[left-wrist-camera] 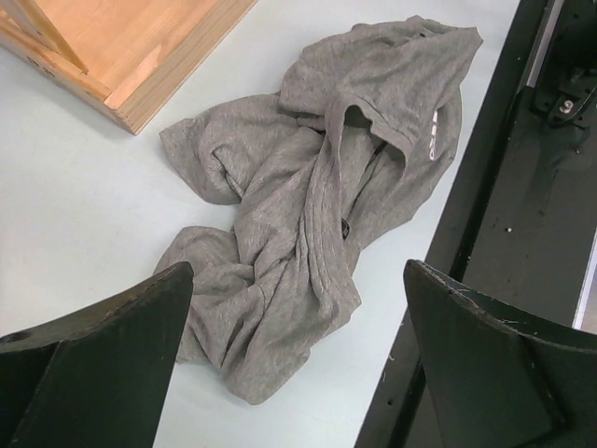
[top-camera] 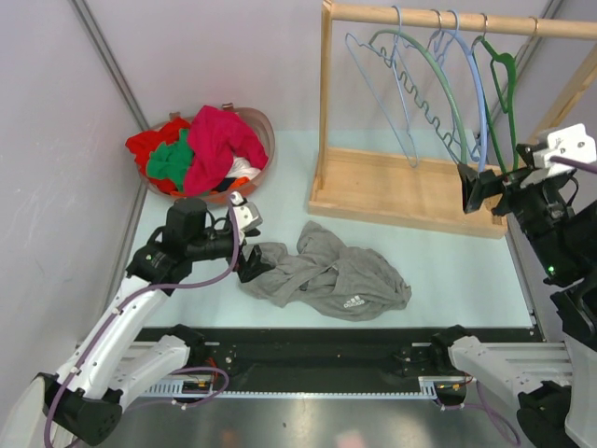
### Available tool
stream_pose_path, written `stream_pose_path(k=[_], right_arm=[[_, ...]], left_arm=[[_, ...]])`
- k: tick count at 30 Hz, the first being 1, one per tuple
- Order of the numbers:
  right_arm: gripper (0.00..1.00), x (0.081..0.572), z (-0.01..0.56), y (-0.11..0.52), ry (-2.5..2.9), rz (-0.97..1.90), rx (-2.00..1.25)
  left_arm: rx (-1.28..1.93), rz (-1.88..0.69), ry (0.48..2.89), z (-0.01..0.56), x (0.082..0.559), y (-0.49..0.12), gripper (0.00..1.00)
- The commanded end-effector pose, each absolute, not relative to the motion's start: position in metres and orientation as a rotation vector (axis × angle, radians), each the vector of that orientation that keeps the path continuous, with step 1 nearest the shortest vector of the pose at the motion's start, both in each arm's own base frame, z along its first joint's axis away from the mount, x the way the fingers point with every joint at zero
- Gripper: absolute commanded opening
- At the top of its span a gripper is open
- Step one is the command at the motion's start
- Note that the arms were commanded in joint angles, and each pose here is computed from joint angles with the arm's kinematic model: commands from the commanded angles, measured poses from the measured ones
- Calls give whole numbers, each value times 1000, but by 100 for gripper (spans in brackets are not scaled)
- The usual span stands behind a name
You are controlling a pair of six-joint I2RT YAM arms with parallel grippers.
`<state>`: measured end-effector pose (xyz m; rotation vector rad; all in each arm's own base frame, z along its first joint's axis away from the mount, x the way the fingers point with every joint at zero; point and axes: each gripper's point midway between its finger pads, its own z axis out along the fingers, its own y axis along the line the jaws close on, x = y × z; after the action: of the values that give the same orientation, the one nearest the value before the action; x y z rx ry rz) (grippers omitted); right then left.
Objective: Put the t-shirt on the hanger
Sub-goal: Pick up the hanger from the clothesline.
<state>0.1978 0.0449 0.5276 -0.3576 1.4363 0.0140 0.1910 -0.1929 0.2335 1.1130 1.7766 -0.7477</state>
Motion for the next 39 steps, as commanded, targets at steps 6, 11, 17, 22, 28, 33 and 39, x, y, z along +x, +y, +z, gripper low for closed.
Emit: stream_pose_path(k=[6, 11, 17, 22, 28, 33, 39], right_arm=[[81, 238, 548, 83, 1480, 148, -385], [75, 278, 529, 125, 1552, 255, -502], [70, 340, 515, 137, 1608, 209, -508], [66, 373, 495, 140, 1664, 204, -503], [66, 408, 477, 139, 1688, 174, -490], [66, 425, 452, 145, 1735, 204, -529], [61, 435, 432, 151, 1763, 253, -541]], left_arm=[[1053, -816, 1674, 278, 198, -206, 100], [1029, -844, 1666, 282, 200, -210, 100], [1006, -825, 1663, 285, 201, -205, 100], [1000, -815, 1670, 282, 201, -202, 100], [996, -807, 1667, 282, 203, -202, 100], [998, -801, 1673, 279, 205, -202, 100], [1006, -769, 1665, 279, 210, -201, 100]])
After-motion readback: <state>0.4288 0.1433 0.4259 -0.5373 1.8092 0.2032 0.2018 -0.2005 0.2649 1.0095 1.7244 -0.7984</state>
